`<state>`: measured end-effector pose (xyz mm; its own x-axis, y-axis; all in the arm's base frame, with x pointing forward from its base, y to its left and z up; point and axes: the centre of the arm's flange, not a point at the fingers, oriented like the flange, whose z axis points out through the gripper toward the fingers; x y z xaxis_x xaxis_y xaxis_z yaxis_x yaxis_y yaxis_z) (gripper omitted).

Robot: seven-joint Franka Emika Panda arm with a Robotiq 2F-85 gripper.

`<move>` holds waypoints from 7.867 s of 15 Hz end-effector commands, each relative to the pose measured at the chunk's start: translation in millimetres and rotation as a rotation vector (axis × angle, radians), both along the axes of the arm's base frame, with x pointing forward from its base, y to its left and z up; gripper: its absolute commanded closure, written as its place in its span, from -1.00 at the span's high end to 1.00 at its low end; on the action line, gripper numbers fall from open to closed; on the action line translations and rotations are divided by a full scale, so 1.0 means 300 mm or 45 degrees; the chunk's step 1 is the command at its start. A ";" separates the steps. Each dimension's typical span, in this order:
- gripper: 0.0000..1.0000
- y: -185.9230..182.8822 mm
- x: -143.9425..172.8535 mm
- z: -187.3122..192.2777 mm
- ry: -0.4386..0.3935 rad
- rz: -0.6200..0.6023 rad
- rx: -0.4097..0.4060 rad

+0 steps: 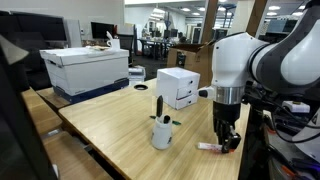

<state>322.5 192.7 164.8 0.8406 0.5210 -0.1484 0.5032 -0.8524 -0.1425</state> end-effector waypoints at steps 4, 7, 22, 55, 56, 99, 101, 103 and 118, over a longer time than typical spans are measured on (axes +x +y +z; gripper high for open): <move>-0.82 0.107 0.018 0.008 -0.031 0.016 0.017; -0.82 0.144 0.057 0.014 -0.057 0.016 0.019; -0.82 0.100 0.345 0.097 -0.173 -0.041 -0.157; -0.81 0.066 0.606 0.048 -0.354 -0.168 -0.113; -0.81 0.061 0.609 0.058 -0.358 -0.134 -0.126; -0.02 0.137 0.618 0.011 -0.111 0.323 -0.131; 0.08 0.090 0.599 0.024 -0.110 0.240 -0.066; 0.30 0.053 0.573 0.034 -0.121 0.140 0.001; 1.00 0.008 0.343 0.006 -0.372 -0.016 0.180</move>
